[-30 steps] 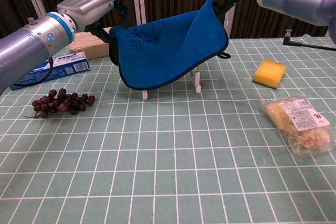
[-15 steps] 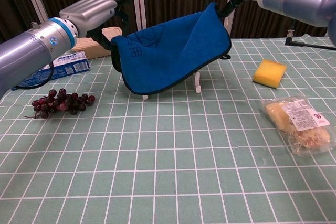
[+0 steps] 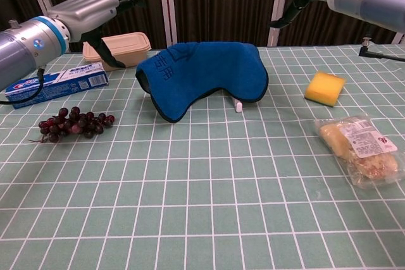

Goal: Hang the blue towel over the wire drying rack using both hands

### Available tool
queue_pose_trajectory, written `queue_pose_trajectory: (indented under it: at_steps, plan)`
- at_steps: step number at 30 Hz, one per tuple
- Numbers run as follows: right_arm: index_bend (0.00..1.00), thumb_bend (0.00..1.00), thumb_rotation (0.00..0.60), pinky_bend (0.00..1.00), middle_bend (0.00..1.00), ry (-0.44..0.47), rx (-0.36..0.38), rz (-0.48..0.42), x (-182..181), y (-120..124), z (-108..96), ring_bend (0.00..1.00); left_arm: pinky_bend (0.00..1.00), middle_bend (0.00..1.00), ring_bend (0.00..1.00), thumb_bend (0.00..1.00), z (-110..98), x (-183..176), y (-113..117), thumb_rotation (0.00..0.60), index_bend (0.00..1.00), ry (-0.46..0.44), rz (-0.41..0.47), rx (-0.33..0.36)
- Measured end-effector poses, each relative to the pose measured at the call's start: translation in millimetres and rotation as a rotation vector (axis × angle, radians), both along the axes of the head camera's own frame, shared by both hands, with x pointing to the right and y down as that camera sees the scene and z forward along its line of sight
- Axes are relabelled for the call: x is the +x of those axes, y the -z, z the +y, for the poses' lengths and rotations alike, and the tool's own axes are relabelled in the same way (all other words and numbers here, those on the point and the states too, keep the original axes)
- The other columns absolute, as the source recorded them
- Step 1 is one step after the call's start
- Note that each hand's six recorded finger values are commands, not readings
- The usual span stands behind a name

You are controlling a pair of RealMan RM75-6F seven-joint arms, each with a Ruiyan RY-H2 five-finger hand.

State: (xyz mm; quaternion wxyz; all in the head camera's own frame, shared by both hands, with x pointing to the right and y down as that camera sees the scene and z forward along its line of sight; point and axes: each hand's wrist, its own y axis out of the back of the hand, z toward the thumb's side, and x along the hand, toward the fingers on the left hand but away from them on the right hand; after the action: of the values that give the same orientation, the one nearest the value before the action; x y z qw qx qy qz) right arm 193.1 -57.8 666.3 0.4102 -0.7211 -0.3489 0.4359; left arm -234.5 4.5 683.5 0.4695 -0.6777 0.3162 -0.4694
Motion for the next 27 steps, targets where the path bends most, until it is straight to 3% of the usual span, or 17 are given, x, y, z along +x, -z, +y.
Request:
queue_pose_trajectory:
  at_steps: [7, 11, 15, 21, 27]
  plan:
    - [0.19, 0.19, 0.6, 0.0, 0.0, 0.007, 0.026, -0.032, 24.3, 25.4, 24.0, 0.0, 0.0, 0.0, 0.0, 0.08, 13.9, -45.1, 16.2, 0.6, 0.0, 0.05, -0.017, -0.019]
    - [0.17, 0.09, 0.6, 0.0, 0.0, -0.006, 0.046, -0.051, 50.1, 45.1, 50.2, 0.0, 0.0, 0.0, 0.0, 0.08, 33.0, -80.3, 33.0, 0.6, 0.0, 0.094, -0.021, -0.027]
    - [0.14, 0.0, 0.6, 0.0, 0.0, -0.044, 0.052, -0.041, 86.6, 63.9, 85.9, 0.0, 0.0, 0.0, 0.0, 0.08, 61.1, -113.1, 54.3, 0.6, 0.0, 0.143, -0.025, -0.038]
    - [0.06, 0.0, 0.6, 0.0, 0.0, -0.113, 0.052, 0.017, 139.1, 88.8, 140.1, 0.0, 0.0, 0.0, 0.0, 0.08, 108.5, -155.6, 86.9, 0.6, 0.0, 0.224, -0.054, -0.039]
    - [0.06, 0.0, 0.6, 0.0, 0.0, -0.197, 0.086, 0.036, 173.2, 108.1, 192.0, 0.0, 0.0, 0.0, 0.0, 0.08, 155.4, -184.5, 114.4, 0.6, 0.0, 0.325, -0.072, 0.004]
